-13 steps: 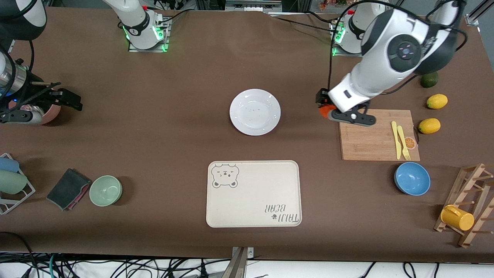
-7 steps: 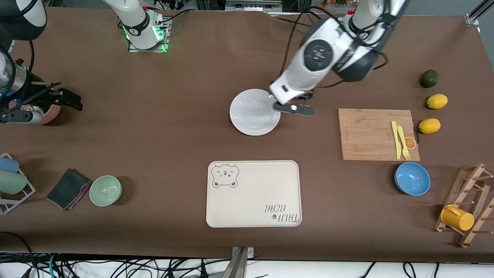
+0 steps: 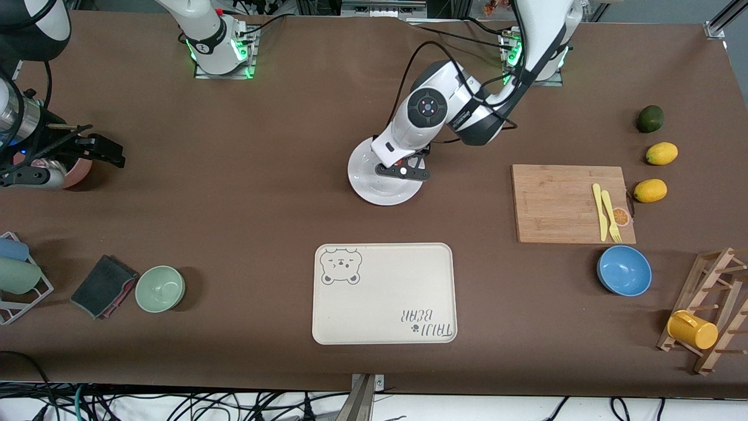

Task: Place orange and plate with both arms
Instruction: 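Carry the orange with the left gripper over the white plate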

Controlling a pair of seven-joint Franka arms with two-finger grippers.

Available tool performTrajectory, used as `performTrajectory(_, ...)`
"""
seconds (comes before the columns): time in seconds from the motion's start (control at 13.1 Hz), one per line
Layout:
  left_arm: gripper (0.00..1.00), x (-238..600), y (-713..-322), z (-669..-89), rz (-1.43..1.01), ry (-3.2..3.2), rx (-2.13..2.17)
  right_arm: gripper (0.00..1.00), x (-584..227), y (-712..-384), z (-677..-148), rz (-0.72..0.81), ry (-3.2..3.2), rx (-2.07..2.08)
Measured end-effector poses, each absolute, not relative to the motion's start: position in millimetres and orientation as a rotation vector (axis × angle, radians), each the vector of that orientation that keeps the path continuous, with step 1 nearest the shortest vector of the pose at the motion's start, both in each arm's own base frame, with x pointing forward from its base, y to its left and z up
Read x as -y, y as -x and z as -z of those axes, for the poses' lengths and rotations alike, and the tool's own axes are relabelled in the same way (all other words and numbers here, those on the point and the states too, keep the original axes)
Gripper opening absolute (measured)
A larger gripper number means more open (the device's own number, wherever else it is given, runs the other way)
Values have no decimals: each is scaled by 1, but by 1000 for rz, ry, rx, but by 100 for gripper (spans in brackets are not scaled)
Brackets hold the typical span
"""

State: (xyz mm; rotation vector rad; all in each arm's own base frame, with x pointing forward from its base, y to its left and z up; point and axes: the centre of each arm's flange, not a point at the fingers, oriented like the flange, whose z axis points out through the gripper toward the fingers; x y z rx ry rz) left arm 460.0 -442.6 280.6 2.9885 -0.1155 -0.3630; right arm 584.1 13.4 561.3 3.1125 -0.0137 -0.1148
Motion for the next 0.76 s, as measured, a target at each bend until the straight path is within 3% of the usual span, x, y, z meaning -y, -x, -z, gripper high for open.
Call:
performTrajectory(0.46, 77, 469, -442, -214, 349, -3000, 53, 100, -14, -584, -561, 116, -3112, 13)
performTrajectory(0.76, 78, 471, -442, -203, 342, -2999, 45, 100, -14, -584, -561, 116, -3112, 13)
